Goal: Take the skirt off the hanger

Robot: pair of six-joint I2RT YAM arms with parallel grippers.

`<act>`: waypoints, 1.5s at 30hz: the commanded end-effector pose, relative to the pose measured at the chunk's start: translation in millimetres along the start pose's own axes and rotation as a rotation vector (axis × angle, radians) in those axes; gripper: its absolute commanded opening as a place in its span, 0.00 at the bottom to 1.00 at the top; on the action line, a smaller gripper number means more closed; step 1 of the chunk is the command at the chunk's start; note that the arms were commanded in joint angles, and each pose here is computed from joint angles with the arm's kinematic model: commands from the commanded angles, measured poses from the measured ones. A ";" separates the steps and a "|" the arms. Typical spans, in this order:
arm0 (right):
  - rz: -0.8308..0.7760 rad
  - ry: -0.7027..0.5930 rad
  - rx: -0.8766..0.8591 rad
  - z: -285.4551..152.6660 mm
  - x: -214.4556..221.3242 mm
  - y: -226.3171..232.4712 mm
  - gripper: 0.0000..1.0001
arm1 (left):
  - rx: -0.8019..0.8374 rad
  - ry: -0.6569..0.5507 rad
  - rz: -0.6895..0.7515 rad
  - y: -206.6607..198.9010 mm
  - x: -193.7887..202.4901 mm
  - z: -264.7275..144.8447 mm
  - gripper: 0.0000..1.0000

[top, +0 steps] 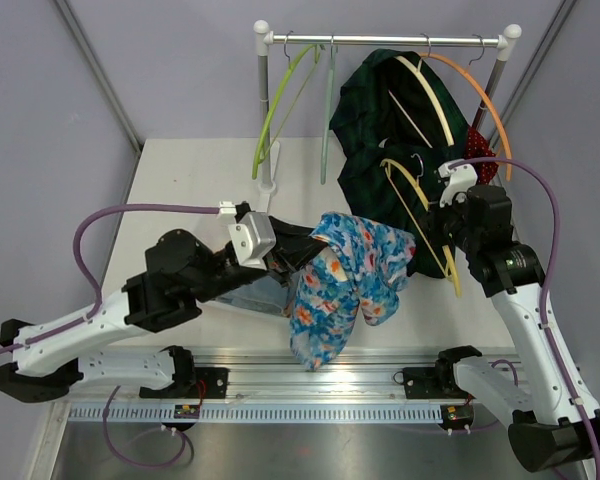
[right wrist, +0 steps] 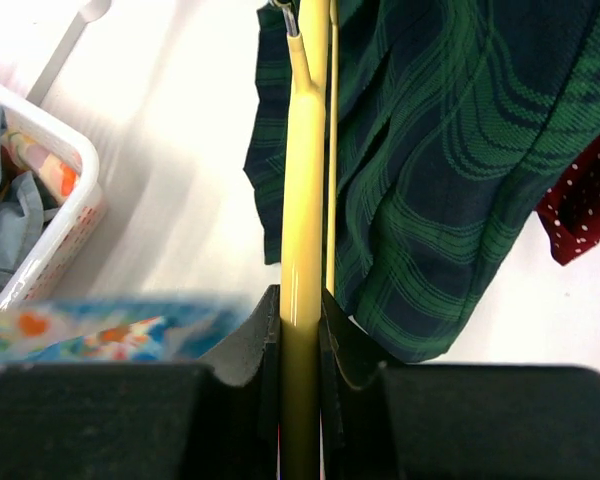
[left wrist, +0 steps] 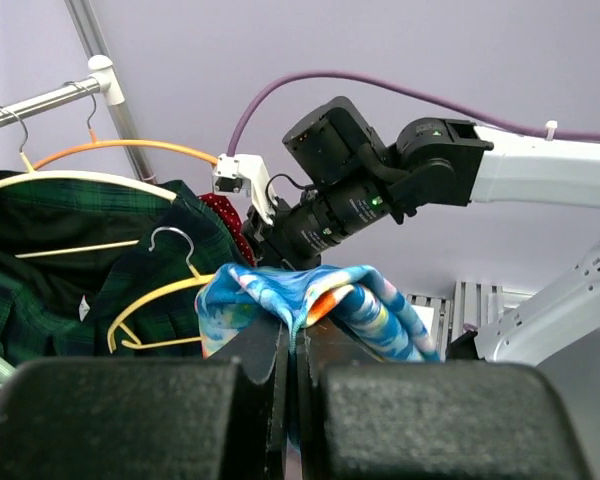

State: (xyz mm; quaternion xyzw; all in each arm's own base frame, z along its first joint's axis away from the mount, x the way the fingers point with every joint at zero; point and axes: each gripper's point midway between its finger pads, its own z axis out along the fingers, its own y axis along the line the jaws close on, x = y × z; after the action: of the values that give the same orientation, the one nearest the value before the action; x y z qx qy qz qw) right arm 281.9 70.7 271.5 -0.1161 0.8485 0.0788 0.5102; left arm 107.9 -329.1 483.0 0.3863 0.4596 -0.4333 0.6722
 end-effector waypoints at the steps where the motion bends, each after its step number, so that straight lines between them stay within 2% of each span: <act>1: -0.041 -0.121 -0.052 -5.9 -30.4 7.3 0.00 | 0.028 0.002 0.033 -4.9 5.8 15.6 0.00; 7: -0.105 -0.133 -0.142 -21.3 -38.8 22.4 0.00 | 0.029 0.071 0.038 2.4 49.1 48.4 0.00; 10: -0.130 -0.130 -0.222 -28.8 -39.6 36.0 0.00 | 0.050 0.054 0.018 4.6 48.7 58.7 0.00; 17: -0.146 -0.155 -0.260 -36.7 -52.4 42.6 0.00 | 0.079 0.065 0.001 3.0 61.5 77.3 0.00; 22: -0.146 -0.176 -0.278 -37.1 -72.0 45.8 0.00 | 0.031 0.182 -0.054 14.3 131.8 62.3 0.02; 24: -0.134 -0.183 -0.297 -34.9 -83.4 48.9 0.00 | 0.002 0.218 -0.094 20.0 158.7 49.6 0.35; 26: -0.124 -0.203 -0.308 -36.2 -98.4 51.3 0.00 | -0.007 0.216 -0.107 21.8 159.3 38.9 0.74; 30: -0.063 -0.190 -0.282 -16.9 -123.4 46.1 0.00 | -0.012 0.249 -0.112 18.9 158.2 14.1 0.95; 33: -0.038 -0.213 -0.249 -8.5 -147.2 41.5 0.00 | -0.033 0.290 -0.105 20.3 153.3 -9.4 0.99; 38: -0.027 -0.259 -0.188 2.5 -182.1 45.5 0.00 | -0.120 0.340 -0.104 28.1 149.0 -55.6 0.99; 45: 0.011 -0.268 -0.015 37.0 -205.2 36.9 0.00 | -0.249 0.284 -0.133 39.3 129.1 -113.0 0.99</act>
State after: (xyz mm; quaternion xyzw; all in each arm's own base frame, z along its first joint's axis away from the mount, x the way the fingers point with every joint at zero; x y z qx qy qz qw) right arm 374.8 149.1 398.7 -0.1588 0.8005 0.1419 0.5602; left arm 133.0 -259.5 352.0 0.3548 0.5874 -0.3811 0.6196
